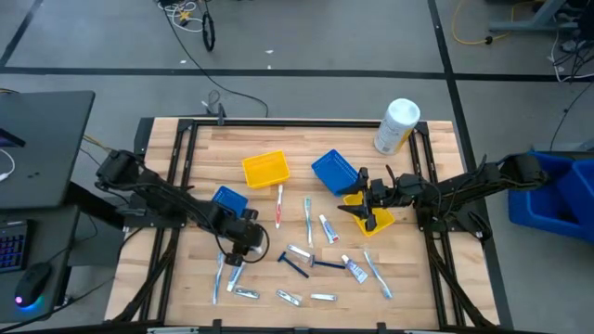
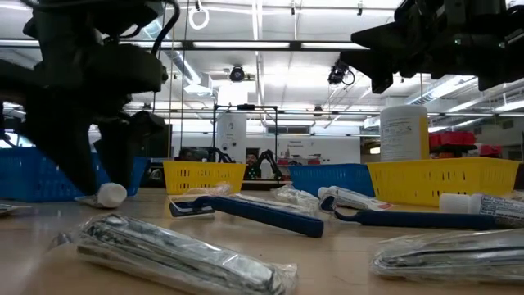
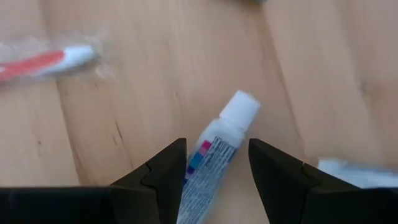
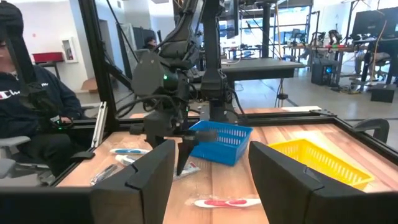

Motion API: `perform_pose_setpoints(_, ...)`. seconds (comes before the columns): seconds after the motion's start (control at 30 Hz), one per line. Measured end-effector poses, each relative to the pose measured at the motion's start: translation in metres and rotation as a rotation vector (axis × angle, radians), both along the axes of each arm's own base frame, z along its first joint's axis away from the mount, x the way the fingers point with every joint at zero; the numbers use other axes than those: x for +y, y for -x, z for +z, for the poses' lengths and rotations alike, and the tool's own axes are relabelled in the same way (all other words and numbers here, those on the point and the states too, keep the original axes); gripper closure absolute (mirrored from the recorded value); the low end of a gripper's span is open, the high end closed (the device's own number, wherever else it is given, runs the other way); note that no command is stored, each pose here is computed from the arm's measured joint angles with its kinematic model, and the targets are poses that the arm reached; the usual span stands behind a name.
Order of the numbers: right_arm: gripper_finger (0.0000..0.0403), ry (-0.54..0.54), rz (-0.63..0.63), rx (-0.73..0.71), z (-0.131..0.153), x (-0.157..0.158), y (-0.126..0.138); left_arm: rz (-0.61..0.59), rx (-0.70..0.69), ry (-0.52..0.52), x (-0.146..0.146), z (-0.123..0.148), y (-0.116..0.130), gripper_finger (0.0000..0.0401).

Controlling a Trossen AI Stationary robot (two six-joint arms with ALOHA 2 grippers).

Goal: Pick & Place Travel size toiletries
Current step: Put the toothpaste into the left blue bin

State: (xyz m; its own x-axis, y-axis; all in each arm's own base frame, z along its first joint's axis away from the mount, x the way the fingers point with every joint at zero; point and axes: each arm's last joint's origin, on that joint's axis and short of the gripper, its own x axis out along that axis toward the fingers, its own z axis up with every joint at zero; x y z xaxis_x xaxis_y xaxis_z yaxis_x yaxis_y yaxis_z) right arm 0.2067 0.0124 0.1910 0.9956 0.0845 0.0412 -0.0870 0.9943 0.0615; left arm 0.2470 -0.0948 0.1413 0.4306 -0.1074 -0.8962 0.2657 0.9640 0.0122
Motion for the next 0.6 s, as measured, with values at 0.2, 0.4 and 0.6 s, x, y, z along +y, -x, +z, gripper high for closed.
perform_pose_setpoints(0.2,0.0187,0.001,0.0,0.024,-0.0023,0.0,-0.0001,-0.029,0.034,-0.027,-0.0011,-0.0109,-0.0026,0.0218)
perform_pose_setpoints(0.4,0.0183,0.002,0.0,0.029,-0.0028,0.0,0.0,-0.023,0.027,-0.018,-0.0011,-0.0098,-0.0023,0.0248)
perform_pose_setpoints(0.6,0.0189,0.002,0.0,0.044,-0.0043,0.0,-0.0001,0.05,0.023,0.001,-0.0006,-0.0096,-0.003,0.0304)
